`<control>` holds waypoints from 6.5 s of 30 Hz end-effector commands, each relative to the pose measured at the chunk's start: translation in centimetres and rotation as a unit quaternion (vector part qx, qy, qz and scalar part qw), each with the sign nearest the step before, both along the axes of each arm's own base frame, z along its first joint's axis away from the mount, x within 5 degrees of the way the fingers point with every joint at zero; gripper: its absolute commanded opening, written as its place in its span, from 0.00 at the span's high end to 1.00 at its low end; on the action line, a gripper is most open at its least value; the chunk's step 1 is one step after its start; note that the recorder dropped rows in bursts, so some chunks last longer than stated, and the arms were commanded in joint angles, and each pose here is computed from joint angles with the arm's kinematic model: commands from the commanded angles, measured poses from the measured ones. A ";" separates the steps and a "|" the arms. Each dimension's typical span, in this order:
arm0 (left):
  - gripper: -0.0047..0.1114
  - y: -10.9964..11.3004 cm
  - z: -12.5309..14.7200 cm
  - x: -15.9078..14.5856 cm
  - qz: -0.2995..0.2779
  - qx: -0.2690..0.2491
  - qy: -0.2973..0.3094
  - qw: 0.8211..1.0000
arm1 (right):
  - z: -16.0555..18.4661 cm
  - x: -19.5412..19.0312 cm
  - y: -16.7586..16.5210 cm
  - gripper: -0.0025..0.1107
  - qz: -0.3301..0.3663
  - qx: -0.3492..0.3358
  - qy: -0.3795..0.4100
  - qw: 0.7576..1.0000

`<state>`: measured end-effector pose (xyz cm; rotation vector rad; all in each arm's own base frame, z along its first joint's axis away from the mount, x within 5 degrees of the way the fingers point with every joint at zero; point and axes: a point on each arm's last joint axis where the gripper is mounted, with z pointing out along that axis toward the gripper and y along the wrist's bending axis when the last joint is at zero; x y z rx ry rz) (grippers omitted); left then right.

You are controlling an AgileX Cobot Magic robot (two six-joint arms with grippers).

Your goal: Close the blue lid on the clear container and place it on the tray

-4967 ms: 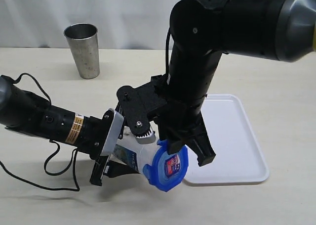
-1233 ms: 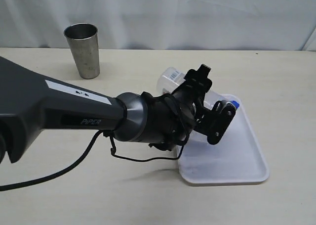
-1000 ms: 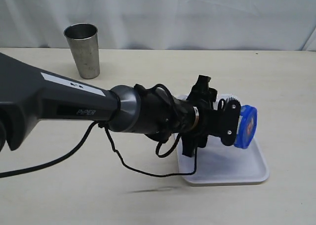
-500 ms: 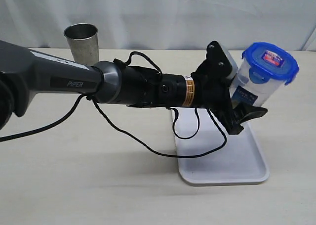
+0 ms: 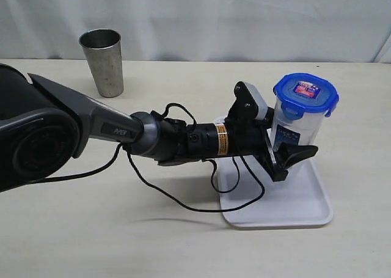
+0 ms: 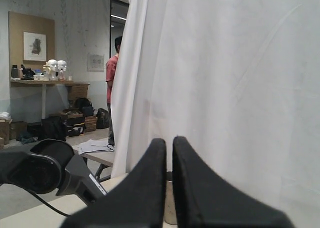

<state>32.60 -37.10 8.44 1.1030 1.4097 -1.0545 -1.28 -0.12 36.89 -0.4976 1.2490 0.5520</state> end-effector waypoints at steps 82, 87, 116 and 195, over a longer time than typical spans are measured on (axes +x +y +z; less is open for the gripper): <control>0.22 3.0 0.9 1.3 -0.064 0.153 -0.027 0.986 | -0.2 0.1 -0.1 0.94 -0.013 -0.014 -0.006 1.000; 0.22 3.5 0.7 1.6 -0.053 0.208 -0.045 0.976 | -0.2 0.1 -0.1 0.94 -0.013 -0.014 -0.006 1.000; 0.96 9.4 8.2 3.2 0.045 0.286 -0.063 0.955 | -0.3 0.1 -0.1 0.94 -0.012 -0.015 0.001 1.000; 0.96 29.9 19.3 -21.4 0.397 -0.037 0.072 0.914 | -0.9 0.1 0.1 0.94 -0.003 -0.036 0.031 0.999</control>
